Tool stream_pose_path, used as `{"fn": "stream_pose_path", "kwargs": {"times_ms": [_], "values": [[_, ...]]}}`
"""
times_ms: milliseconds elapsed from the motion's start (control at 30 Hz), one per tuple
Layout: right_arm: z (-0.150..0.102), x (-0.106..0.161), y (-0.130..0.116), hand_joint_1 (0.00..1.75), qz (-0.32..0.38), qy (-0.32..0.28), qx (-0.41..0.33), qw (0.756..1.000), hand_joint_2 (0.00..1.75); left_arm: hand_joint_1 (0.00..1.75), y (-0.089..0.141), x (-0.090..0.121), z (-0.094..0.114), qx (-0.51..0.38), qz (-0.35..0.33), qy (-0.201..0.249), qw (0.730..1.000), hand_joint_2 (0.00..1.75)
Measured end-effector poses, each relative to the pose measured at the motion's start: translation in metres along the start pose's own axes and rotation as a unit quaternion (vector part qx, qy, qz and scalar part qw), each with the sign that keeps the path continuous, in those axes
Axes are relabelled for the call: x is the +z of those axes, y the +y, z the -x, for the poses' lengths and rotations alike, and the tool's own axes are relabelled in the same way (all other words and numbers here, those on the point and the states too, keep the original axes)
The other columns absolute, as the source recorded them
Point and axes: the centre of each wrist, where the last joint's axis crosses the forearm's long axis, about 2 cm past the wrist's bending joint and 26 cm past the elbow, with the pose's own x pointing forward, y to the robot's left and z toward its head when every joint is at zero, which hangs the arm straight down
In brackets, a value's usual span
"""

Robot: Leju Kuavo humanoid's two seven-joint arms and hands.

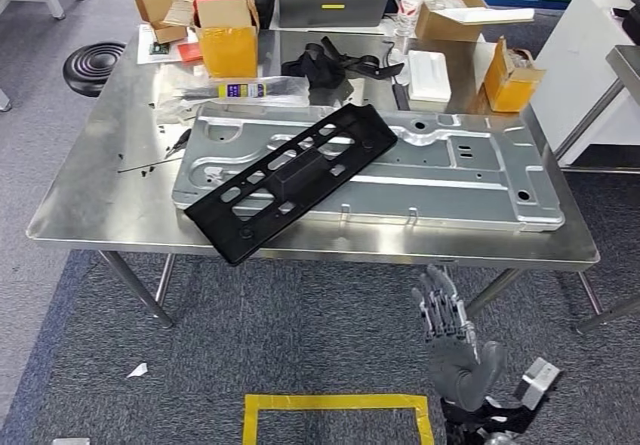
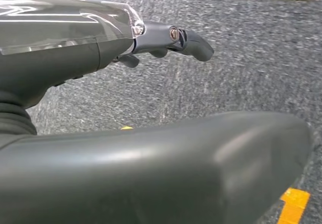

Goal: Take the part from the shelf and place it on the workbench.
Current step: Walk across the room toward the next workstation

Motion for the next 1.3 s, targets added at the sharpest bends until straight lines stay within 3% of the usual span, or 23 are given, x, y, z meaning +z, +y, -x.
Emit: {"fn": "stream_pose_path", "kwargs": {"times_ms": [200,433,667,833,1100,1300], "values": [[0.048,0.045,-0.011,0.00,0.077,0.121,0.007,0.990,0.00,0.00,-0.007,0.002,0.002,0.010,-0.001,0.001,1.000,0.00],[0.095,0.107,-0.027,0.00,0.173,0.260,0.018,0.950,0.00,0.00,-0.007,0.004,0.003,0.012,-0.003,0.002,1.000,0.00],[0.112,0.161,-0.022,0.00,0.259,0.379,0.034,0.888,0.00,0.00,-0.007,0.002,0.001,0.012,-0.004,-0.002,1.000,0.00],[0.111,0.188,-0.018,0.00,0.291,0.477,0.057,0.827,0.00,0.00,-0.008,0.003,0.001,0.012,-0.003,-0.001,1.000,0.00],[0.110,0.203,-0.010,0.00,0.315,0.621,0.077,0.714,0.00,0.00,-0.010,0.002,0.000,0.012,-0.001,0.000,1.000,0.00],[0.109,0.205,-0.011,0.00,0.319,0.662,0.074,0.674,0.00,0.00,-0.014,0.002,-0.002,0.012,0.004,-0.001,1.000,0.00]]}}
